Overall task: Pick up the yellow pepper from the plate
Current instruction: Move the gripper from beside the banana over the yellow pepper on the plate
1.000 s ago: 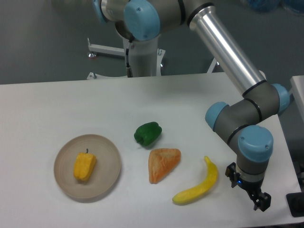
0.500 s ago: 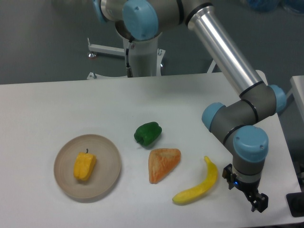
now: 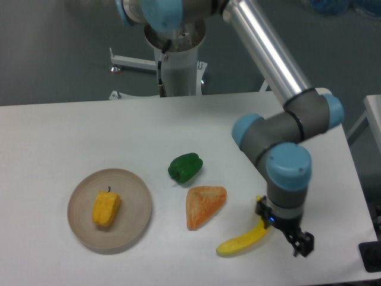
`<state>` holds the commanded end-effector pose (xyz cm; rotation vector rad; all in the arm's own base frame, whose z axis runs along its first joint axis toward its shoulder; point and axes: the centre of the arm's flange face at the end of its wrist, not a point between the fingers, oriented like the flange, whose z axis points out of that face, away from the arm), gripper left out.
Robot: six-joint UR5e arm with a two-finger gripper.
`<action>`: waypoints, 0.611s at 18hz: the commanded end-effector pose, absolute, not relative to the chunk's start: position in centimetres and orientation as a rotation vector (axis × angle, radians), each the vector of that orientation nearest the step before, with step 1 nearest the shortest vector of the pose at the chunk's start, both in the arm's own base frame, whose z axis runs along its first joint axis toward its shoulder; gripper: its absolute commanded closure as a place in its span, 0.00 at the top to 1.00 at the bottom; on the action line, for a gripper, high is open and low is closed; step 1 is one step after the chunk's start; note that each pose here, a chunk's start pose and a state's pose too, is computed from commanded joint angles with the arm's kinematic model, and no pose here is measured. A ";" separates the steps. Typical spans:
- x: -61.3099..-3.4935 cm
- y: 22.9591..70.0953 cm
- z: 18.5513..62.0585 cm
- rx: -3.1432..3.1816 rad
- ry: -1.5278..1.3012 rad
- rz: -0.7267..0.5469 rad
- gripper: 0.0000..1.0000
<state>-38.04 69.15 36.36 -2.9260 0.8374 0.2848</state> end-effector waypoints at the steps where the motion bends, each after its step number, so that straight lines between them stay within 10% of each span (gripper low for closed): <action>1: -36.5 69.0 37.3 -2.933 0.790 0.272 1.00; 11: -20.4 71.1 38.6 -2.982 0.166 0.079 1.00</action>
